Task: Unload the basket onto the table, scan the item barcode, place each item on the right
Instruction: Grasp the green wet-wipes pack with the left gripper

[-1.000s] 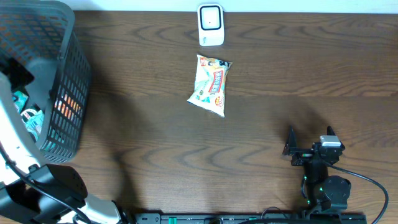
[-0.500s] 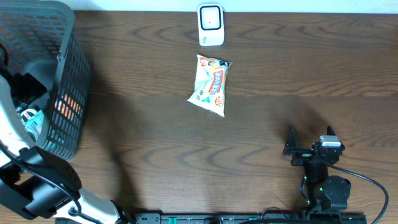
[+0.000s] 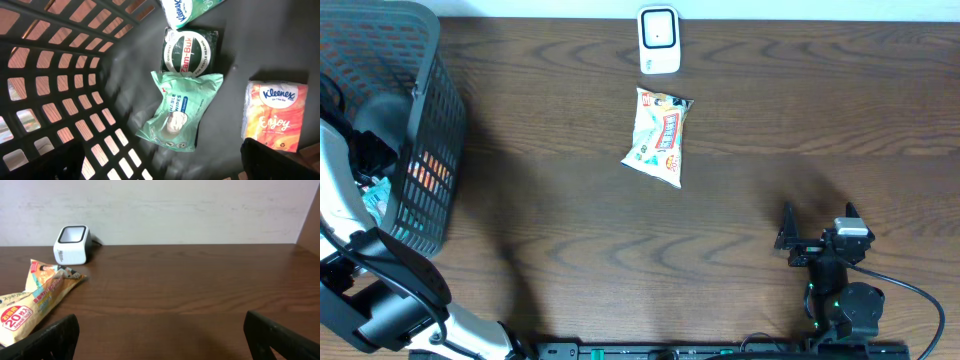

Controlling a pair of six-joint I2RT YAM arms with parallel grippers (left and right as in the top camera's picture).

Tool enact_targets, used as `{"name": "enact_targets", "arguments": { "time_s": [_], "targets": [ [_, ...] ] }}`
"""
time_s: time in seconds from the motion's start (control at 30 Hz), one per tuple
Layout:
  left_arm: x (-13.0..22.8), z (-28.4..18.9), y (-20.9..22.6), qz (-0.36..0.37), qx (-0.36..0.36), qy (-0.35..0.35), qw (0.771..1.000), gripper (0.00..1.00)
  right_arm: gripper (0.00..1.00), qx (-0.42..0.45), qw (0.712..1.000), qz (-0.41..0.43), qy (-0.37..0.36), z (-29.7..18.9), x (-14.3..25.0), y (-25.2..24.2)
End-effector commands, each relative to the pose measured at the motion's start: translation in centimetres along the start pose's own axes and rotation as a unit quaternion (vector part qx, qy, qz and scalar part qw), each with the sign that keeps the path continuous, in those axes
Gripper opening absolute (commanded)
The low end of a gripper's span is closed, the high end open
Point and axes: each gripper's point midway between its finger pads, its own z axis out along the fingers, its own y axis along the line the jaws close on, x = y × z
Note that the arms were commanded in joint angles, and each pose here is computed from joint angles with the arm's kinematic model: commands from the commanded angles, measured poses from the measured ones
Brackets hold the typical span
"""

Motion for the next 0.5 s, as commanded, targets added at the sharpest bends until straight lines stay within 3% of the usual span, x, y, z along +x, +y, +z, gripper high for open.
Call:
{"name": "enact_targets", "arguments": {
  "time_s": [0.0,0.47],
  "targets": [
    [0.1,0.4,0.3,-0.001,-0.013,0.002,1.0,0.98,0.99,-0.003,1.0,-0.004,0.0,0.0,0.1,0.2],
    [1.4,2.5,-0.1,0.013,-0.015,0.018,1.0,0.98,0.99,-0.003,1.0,-0.004,0.0,0.0,0.1,0.2]
  ]
}}
